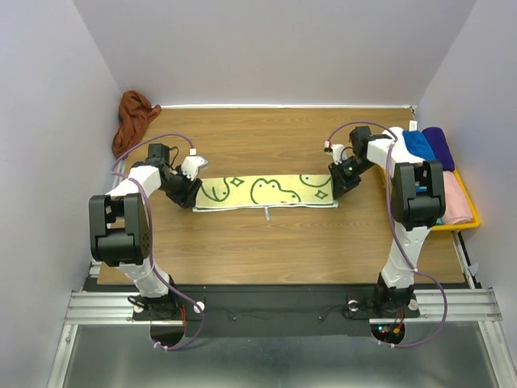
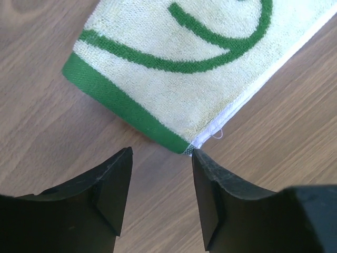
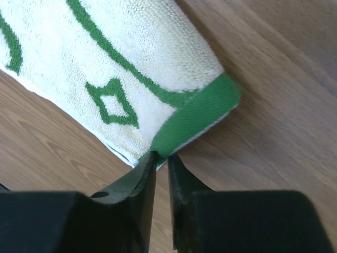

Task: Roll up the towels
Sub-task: Fold the towel

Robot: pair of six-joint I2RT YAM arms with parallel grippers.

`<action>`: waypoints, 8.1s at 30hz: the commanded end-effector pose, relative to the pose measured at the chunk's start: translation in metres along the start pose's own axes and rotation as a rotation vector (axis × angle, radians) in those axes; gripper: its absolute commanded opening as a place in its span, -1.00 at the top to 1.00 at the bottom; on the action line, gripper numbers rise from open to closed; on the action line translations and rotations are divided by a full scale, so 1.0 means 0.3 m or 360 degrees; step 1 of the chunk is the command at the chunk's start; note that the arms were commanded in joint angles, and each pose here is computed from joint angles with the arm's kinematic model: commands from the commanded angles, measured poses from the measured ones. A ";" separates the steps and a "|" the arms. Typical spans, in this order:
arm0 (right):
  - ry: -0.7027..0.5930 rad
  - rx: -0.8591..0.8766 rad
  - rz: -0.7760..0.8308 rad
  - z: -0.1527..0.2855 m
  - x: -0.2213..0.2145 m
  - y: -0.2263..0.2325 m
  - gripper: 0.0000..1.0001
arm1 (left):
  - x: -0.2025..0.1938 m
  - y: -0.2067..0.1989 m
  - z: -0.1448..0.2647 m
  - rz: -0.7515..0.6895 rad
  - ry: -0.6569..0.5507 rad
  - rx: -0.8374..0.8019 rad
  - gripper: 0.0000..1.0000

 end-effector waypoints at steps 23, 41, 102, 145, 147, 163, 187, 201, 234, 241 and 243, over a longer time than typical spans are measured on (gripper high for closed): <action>0.0002 0.0008 0.0040 0.027 0.005 0.017 0.99 | 0.010 -0.011 0.001 0.0367 -0.0043 0.0074 0.04; -0.0005 0.0002 0.0047 0.034 0.020 0.014 0.99 | 0.020 -0.046 -0.014 0.0401 -0.0061 -0.0100 0.83; -0.0016 -0.0001 0.0393 0.209 0.058 0.189 0.02 | 0.358 -0.032 0.078 0.0313 -0.0214 0.0060 0.33; 0.0253 0.1105 0.0228 -0.289 -0.123 0.634 0.38 | 0.835 0.201 -0.192 0.0239 -0.0622 -0.0012 0.21; 0.0198 0.1096 0.0265 -0.240 -0.112 0.651 0.31 | 0.882 0.174 -0.058 0.0146 -0.0765 0.0031 0.09; 0.0385 0.1001 0.0130 -0.291 -0.244 0.639 0.32 | 0.765 -0.116 0.393 -0.0275 -0.1204 0.0139 -0.75; -0.0294 0.1080 -0.0133 0.091 0.056 0.493 -0.93 | 0.196 -1.018 0.020 -0.1290 -0.0456 -0.0445 -0.18; -0.0440 0.0996 -0.0231 0.163 0.033 0.380 -0.93 | 0.193 -1.081 -0.228 -0.1236 -0.0212 -0.0287 0.04; -0.0390 0.1023 -0.0245 0.119 -0.007 0.371 -0.92 | 0.181 -1.033 -0.203 -0.1281 -0.0159 -0.0489 -0.05; -0.0375 0.1044 -0.0264 0.107 -0.007 0.366 -0.92 | 0.182 -1.031 -0.216 -0.1264 -0.0122 -0.0478 -0.04; -0.0368 0.1051 -0.0270 0.103 -0.007 0.366 -0.91 | 0.172 -1.031 -0.232 -0.1269 -0.0090 -0.0484 -0.01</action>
Point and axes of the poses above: each gripper's point midway between its finger pads, its own z axis back along the fingers, its own y axis along the line the jaws close on, x = y × z, the point moved 6 cm from there along z, back along the fingers, and after that the axes turned 3 degrees about -z, right-handed, at the moved point
